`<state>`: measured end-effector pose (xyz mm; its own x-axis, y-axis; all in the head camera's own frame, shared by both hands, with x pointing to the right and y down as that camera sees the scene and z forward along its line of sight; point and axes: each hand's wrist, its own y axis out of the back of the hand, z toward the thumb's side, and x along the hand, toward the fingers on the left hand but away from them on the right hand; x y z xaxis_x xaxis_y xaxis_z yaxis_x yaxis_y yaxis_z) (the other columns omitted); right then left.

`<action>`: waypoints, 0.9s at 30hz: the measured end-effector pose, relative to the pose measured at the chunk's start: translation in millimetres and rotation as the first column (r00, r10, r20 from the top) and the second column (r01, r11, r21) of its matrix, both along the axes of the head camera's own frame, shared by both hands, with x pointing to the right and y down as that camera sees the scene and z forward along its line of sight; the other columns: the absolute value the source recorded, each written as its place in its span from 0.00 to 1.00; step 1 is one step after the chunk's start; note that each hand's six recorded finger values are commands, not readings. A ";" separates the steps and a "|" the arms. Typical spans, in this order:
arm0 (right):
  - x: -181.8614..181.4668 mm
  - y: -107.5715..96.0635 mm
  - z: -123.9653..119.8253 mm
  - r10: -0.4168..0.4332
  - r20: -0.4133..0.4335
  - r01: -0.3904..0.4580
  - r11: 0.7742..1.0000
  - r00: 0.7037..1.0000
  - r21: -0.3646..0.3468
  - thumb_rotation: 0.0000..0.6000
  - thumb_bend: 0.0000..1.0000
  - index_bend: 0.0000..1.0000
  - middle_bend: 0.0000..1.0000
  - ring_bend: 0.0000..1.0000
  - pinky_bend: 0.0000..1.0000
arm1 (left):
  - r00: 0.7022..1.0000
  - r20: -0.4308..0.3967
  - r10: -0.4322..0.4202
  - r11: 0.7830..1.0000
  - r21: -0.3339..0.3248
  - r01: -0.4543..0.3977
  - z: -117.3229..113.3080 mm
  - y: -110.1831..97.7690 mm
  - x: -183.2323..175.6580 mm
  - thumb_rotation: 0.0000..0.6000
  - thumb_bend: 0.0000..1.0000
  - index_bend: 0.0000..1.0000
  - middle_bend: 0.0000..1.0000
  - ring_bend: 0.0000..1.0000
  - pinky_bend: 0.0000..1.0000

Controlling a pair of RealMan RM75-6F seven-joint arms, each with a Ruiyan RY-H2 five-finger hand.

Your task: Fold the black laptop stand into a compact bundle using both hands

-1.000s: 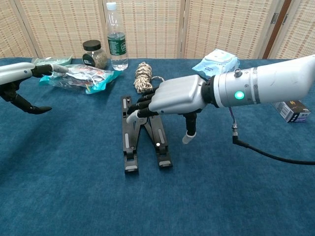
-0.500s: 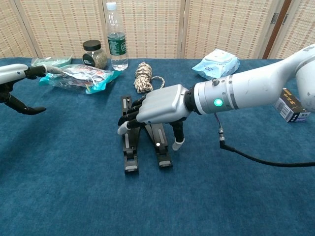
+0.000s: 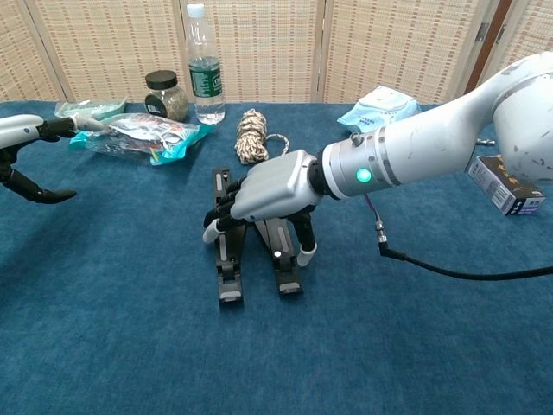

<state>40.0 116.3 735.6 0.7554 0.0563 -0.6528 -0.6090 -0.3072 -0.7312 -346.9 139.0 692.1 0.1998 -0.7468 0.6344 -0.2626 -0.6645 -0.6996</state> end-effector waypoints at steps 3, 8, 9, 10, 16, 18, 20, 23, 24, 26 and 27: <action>0.5 -1.6 -0.7 -0.001 0.003 0.001 1.000 1.000 0.007 1.00 0.04 0.00 0.00 0.00 0.00 | 1.000 0.000 -0.001 1.000 0.000 0.001 0.6 -0.3 -0.5 1.00 0.30 0.03 0.00 0.00 0.00; -3.1 -0.2 2.0 -0.014 0.002 0.014 1.000 1.000 0.017 1.00 0.04 0.00 0.00 0.00 0.00 | 1.000 -0.006 -0.001 1.000 0.002 0.001 0.8 -0.5 1.0 1.00 0.30 0.03 0.00 0.00 0.00; -4.3 0.4 2.4 -0.019 0.002 0.019 1.000 1.000 0.019 1.00 0.04 0.00 0.00 0.00 0.00 | 1.000 -0.007 -0.001 1.000 0.002 0.001 0.7 -0.4 0.9 1.00 0.30 0.03 0.00 0.00 0.00; -5.8 1.2 2.9 -0.025 0.001 0.025 0.999 1.000 0.021 1.00 0.04 0.00 0.00 0.00 0.00 | 1.000 -0.007 -0.002 1.000 0.003 0.002 0.5 -0.5 0.7 1.00 0.30 0.03 0.00 0.00 0.00; -11.8 0.4 4.4 -0.025 -0.002 0.025 0.999 1.000 0.021 1.00 0.09 0.00 0.00 0.00 0.00 | 1.000 -0.010 -0.010 1.000 0.003 0.010 -0.4 0.0 -1.3 1.00 0.30 0.03 0.00 0.00 0.00; -13.7 -0.3 5.0 -0.021 -0.002 0.021 1.000 1.000 0.021 1.00 0.12 0.00 0.02 0.00 0.00 | 1.000 -0.012 -0.011 1.000 0.004 0.011 -0.8 0.2 -1.6 1.00 0.30 0.03 0.00 0.00 0.00; -16.3 -0.8 5.2 -0.015 0.002 0.015 1.000 1.000 0.018 1.00 0.13 0.00 0.06 0.00 0.00 | 1.000 -0.014 -0.012 1.000 0.004 0.012 -1.0 0.4 -1.7 1.00 0.30 0.03 0.00 0.00 0.00; -20.2 -1.5 4.4 -0.002 0.017 0.002 1.000 1.000 0.013 1.00 0.15 0.00 0.16 0.00 0.00 | 1.000 -0.016 -0.011 1.000 0.004 0.011 -1.2 0.9 -1.7 1.00 0.30 0.03 0.00 0.00 0.00; -21.2 -1.8 4.2 0.001 0.021 -0.002 1.000 1.000 0.012 1.00 0.15 0.00 0.20 0.00 0.00 | 1.000 -0.015 -0.010 1.000 0.004 0.010 -1.2 1.2 -1.9 1.00 0.30 0.03 0.00 0.00 0.00; -23.1 -2.2 3.9 0.005 0.031 -0.005 1.000 1.000 0.012 1.00 0.16 0.02 0.26 0.00 0.00 | 1.000 -0.016 -0.011 1.000 0.004 0.011 -1.2 1.4 -2.4 1.00 0.30 0.03 0.00 0.00 0.00; -23.6 -2.4 4.1 0.005 0.033 -0.005 1.000 0.999 0.013 1.00 0.17 0.04 0.29 0.00 0.00 | 1.000 -0.016 -0.012 1.000 0.005 0.012 -1.2 1.4 -2.6 1.00 0.30 0.03 0.00 0.00 0.00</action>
